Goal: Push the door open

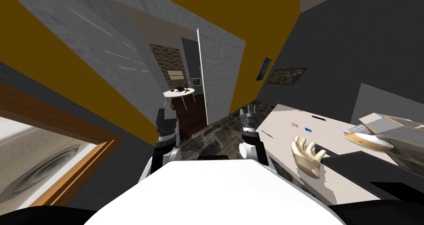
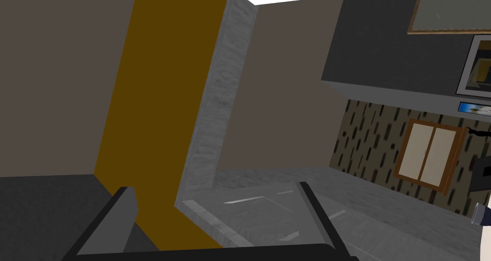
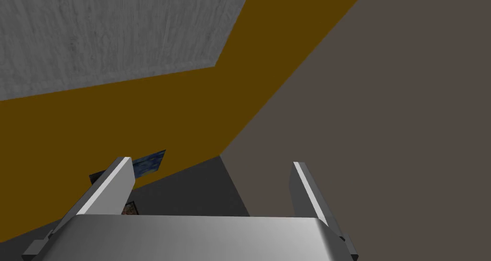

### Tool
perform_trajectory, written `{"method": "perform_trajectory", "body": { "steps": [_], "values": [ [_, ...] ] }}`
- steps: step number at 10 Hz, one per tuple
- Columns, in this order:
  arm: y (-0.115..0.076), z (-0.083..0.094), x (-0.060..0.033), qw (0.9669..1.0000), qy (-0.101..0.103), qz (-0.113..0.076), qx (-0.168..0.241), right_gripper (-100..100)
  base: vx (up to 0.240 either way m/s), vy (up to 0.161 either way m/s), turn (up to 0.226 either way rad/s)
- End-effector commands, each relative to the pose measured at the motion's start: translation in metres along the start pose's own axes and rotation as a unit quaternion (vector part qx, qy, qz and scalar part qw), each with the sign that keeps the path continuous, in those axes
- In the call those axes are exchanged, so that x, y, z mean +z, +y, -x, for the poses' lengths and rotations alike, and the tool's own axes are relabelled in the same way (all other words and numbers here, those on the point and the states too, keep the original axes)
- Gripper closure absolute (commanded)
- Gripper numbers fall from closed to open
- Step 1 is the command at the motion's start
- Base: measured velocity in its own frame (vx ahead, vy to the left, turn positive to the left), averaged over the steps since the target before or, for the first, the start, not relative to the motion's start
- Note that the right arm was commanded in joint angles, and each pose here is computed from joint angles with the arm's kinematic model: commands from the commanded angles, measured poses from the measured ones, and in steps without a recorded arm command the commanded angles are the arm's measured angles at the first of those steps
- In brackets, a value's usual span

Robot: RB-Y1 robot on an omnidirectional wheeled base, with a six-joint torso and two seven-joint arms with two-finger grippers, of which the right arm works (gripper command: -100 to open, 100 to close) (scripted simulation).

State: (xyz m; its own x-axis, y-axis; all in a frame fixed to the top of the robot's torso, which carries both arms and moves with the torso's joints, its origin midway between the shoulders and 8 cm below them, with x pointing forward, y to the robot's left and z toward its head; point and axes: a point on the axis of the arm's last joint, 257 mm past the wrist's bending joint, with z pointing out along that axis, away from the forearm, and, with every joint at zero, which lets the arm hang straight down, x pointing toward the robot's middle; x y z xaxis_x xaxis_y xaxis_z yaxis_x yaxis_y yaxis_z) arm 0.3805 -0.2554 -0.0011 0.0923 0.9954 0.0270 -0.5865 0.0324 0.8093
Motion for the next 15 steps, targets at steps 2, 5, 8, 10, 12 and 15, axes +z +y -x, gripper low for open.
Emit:
{"method": "perform_trajectory", "body": {
  "steps": [2, 5, 8, 10, 12, 15],
  "values": [
    [-0.018, -0.003, -0.0021, 0.9999, 0.007, -0.012, 0.000, -100, 0.093, -0.001, 0.052],
    [-0.043, -0.008, -0.0062, 0.9995, 0.017, -0.029, 0.000, -100, 0.095, -0.003, 0.067],
    [-0.069, -0.013, -0.0118, 0.9985, 0.026, -0.047, 0.000, -100, 0.098, -0.009, 0.064],
    [-0.088, -0.017, -0.0164, 0.9976, 0.033, -0.060, 0.000, -100, 0.096, -0.019, 0.083],
    [-0.105, -0.021, -0.0207, 0.9966, 0.040, -0.072, 0.000, -100, 0.094, -0.011, 0.079],
    [-0.136, -0.027, -0.0309, 0.9942, 0.050, -0.095, 0.000, -100, 0.096, -0.008, 0.084]
  ]
}}
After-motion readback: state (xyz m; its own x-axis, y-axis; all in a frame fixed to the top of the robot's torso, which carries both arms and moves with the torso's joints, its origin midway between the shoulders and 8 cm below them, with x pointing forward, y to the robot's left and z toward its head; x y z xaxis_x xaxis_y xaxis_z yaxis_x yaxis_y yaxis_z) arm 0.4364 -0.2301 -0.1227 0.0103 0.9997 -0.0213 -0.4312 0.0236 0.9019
